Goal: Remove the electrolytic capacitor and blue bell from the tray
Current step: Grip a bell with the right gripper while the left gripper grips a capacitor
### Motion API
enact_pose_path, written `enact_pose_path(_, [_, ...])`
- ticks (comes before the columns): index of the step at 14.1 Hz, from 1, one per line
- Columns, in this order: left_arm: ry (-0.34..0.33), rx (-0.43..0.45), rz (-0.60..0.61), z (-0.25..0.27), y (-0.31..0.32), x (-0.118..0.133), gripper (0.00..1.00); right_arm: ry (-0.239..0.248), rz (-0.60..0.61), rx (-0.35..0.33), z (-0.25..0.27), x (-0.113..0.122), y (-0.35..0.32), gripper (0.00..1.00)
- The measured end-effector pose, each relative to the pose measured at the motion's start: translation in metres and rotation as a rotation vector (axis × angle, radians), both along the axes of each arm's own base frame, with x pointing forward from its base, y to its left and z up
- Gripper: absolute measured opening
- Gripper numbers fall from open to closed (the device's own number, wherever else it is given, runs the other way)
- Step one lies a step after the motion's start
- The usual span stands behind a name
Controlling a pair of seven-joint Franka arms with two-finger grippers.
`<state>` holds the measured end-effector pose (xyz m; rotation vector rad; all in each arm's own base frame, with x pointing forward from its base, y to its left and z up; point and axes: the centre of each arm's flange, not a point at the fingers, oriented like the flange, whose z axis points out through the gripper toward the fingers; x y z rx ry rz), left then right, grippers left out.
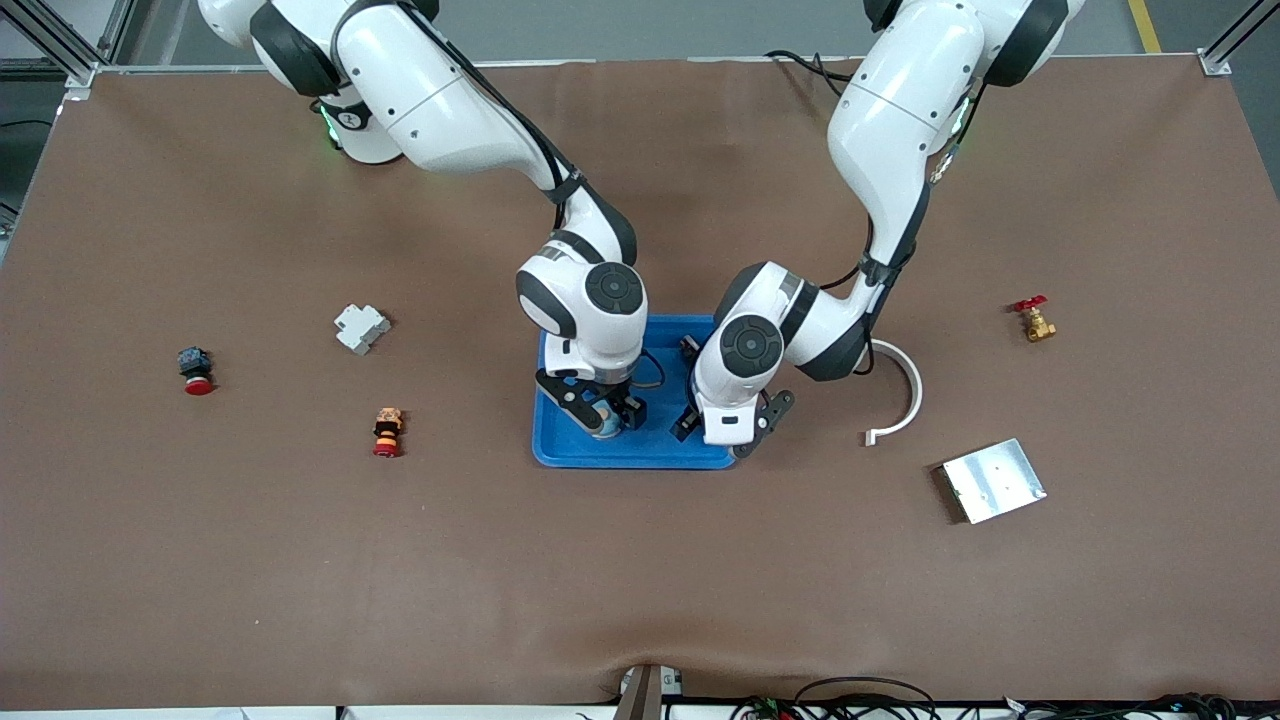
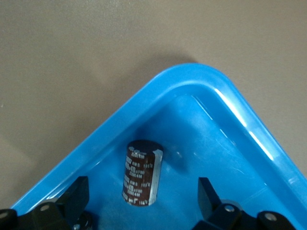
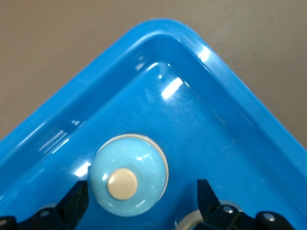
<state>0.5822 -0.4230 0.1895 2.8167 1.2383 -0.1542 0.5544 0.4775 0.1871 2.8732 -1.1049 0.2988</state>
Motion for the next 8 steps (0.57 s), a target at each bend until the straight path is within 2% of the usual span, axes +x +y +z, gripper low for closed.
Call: enact_pose_path(8, [-0.011, -0.004, 0.004, -0.0091, 0.0006, 0.0013, 1.0, -0.029, 0.013, 0.0, 0.0097, 0.0056, 0.0032, 1.0])
